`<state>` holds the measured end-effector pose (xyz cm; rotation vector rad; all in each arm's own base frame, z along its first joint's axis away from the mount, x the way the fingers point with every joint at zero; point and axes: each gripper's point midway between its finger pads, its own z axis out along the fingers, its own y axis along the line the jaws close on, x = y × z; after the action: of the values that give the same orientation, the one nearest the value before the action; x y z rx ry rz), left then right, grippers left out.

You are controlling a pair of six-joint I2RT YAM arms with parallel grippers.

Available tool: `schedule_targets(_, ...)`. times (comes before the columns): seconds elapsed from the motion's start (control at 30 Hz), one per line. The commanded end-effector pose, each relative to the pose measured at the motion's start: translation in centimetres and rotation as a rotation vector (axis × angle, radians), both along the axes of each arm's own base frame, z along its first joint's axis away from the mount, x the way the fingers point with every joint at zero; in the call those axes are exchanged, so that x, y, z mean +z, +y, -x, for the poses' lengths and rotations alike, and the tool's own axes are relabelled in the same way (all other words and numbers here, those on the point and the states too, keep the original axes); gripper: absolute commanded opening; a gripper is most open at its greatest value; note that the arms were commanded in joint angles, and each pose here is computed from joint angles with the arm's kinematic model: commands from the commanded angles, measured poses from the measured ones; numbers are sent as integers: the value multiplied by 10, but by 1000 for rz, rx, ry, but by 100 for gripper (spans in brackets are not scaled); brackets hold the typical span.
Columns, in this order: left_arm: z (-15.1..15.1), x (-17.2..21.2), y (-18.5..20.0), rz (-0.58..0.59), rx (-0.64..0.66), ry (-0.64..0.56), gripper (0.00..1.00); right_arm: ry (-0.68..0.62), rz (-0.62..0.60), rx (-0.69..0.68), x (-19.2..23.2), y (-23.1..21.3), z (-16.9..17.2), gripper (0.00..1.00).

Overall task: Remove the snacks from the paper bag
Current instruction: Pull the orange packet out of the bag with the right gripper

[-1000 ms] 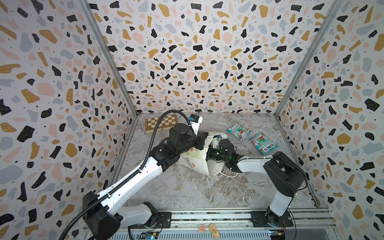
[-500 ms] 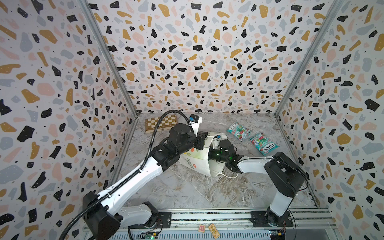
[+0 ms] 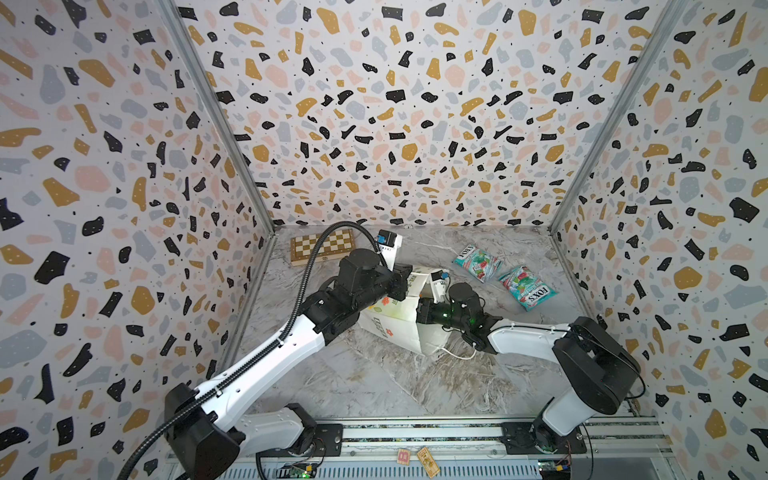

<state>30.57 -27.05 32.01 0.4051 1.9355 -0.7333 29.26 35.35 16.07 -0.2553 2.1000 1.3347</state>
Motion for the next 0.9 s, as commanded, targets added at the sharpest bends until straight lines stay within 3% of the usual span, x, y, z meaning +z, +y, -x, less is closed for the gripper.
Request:
schedule_targets(0.0, 2, 9, 5, 2, 17, -41, 0, -91, 13, 25, 21, -6, 7, 0)
schedule_targets(0.53, -2, 14, 8, 0, 41, -64, 0, -176, 145, 30, 28, -44, 27, 0)
schedule_targets(0.87, -2, 16, 9, 5, 46, -80, 0, -311, 225, 56, 60, -78, 45, 0)
